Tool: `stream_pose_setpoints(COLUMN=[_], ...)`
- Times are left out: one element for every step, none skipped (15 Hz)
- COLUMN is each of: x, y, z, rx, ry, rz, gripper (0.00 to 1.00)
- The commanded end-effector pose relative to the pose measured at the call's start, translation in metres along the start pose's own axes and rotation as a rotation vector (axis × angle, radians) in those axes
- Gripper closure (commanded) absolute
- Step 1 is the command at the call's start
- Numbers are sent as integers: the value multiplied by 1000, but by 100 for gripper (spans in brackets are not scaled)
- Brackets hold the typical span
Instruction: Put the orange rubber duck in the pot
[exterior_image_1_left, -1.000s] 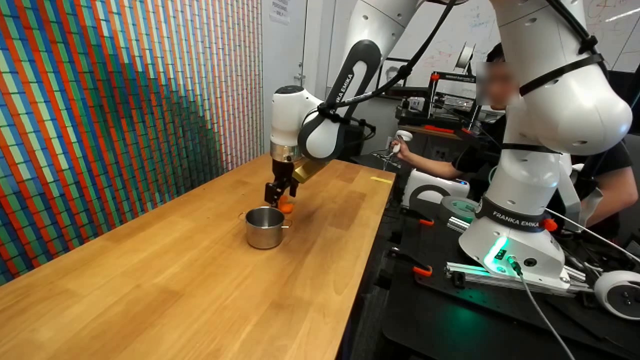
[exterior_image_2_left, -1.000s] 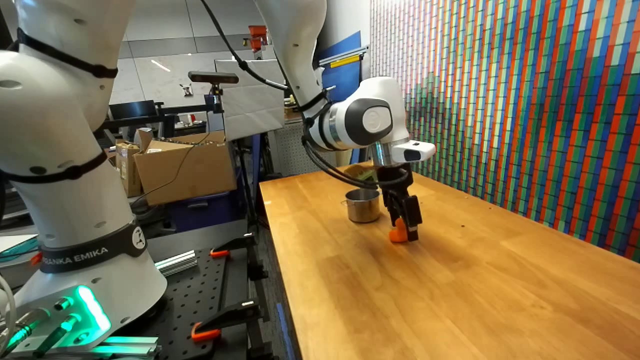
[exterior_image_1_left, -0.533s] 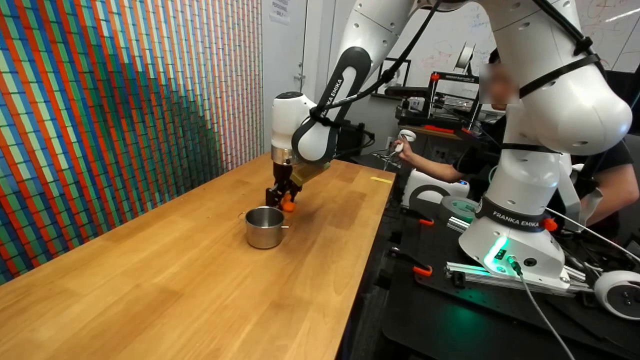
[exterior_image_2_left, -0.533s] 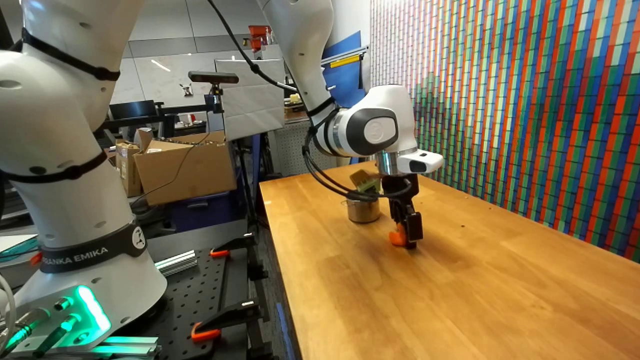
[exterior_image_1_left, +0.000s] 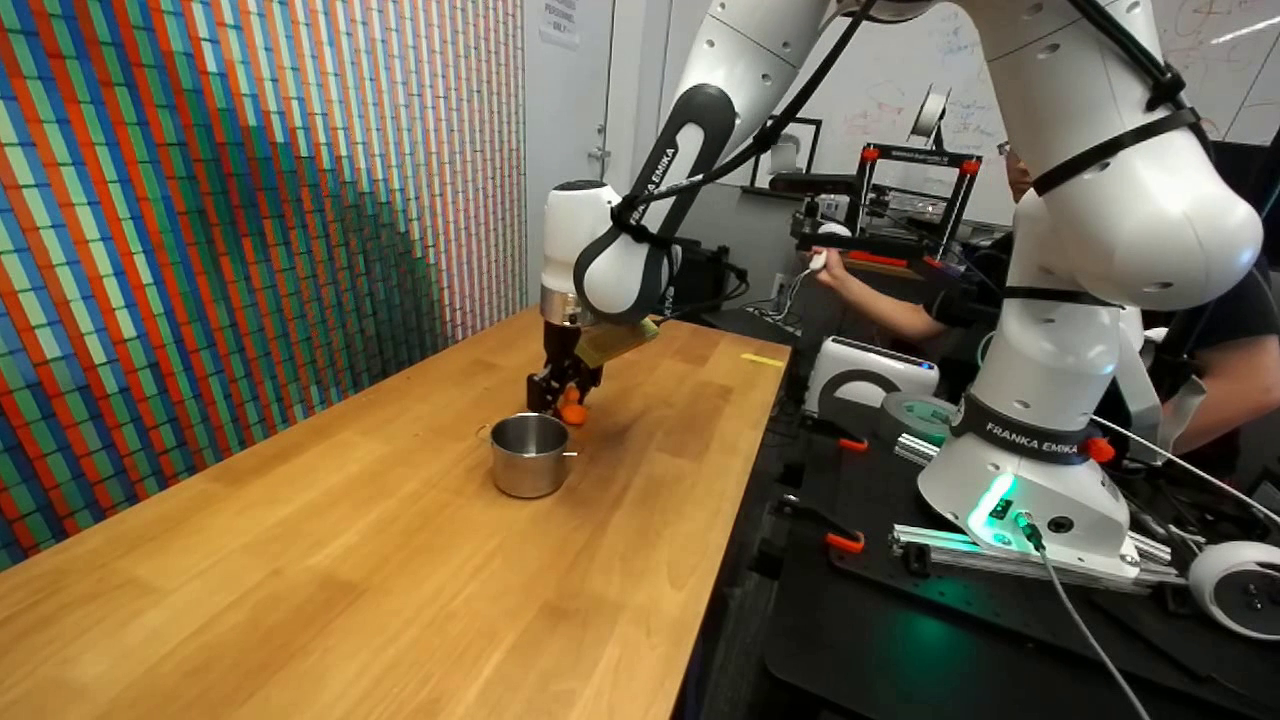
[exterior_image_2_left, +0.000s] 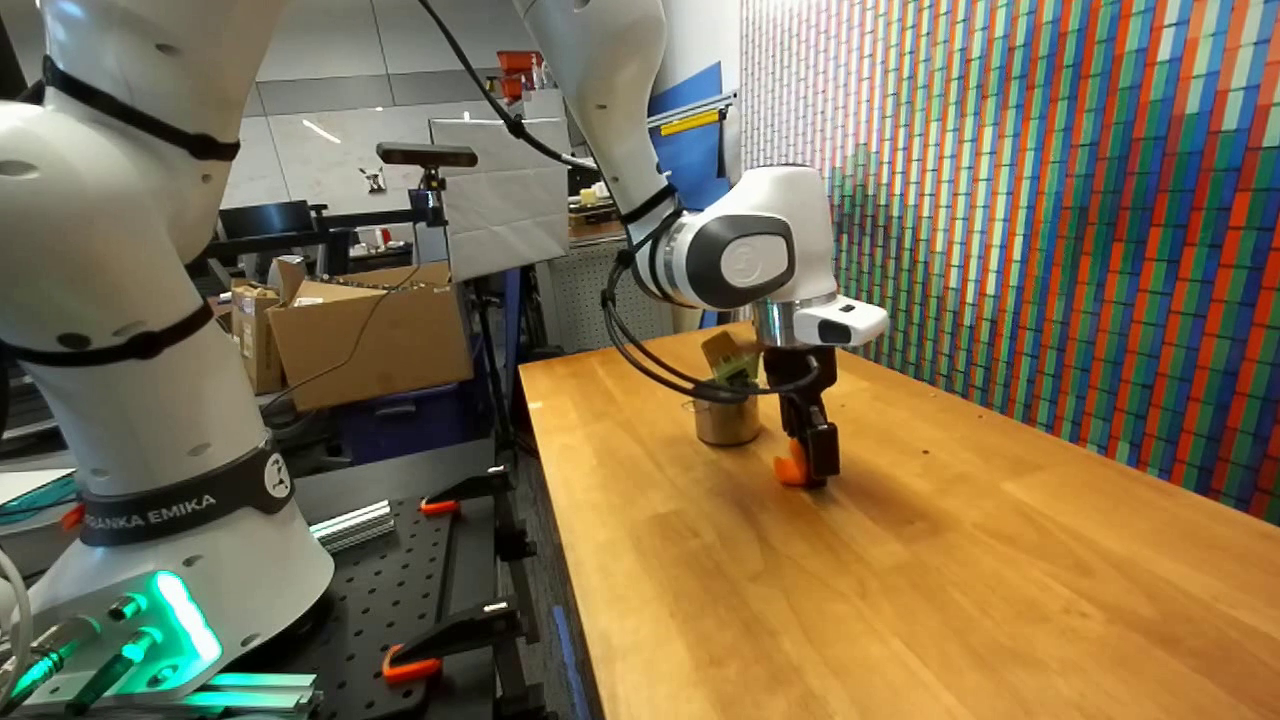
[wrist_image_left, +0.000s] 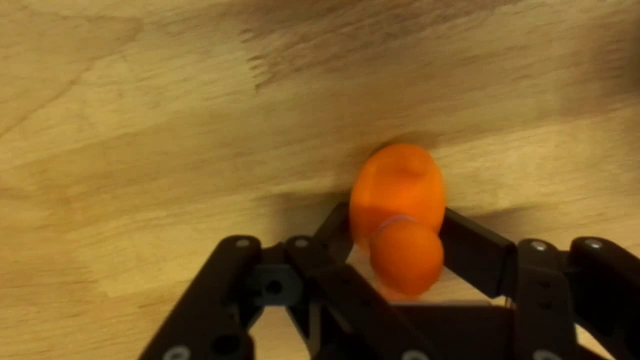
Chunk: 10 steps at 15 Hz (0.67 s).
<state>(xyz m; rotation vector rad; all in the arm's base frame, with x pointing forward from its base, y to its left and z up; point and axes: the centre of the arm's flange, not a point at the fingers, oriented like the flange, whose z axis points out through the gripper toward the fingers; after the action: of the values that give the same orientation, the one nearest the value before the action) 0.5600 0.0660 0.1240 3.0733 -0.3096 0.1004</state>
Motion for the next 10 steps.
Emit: stream_pose_setpoints(x=[3,2,0,-2,-4,-6,-11,-15,-19,-24], y=[-21,-31,-40,-49,-57,-65,-74,-82,-89,-96], z=[-37,-49,-59,-71,-81,-91,-98,-105,-109,-112], rx=[52,62,73,81,89,96,102,108,112,115], ry=[-14,-12,-16,-15,-18,-19,-23,-26,-33,-34], rz=[-16,-27,-35,-46,-56,-68,-82,-95,-107,-121], gripper=[81,81,81,81,81,81,81,81,81,81])
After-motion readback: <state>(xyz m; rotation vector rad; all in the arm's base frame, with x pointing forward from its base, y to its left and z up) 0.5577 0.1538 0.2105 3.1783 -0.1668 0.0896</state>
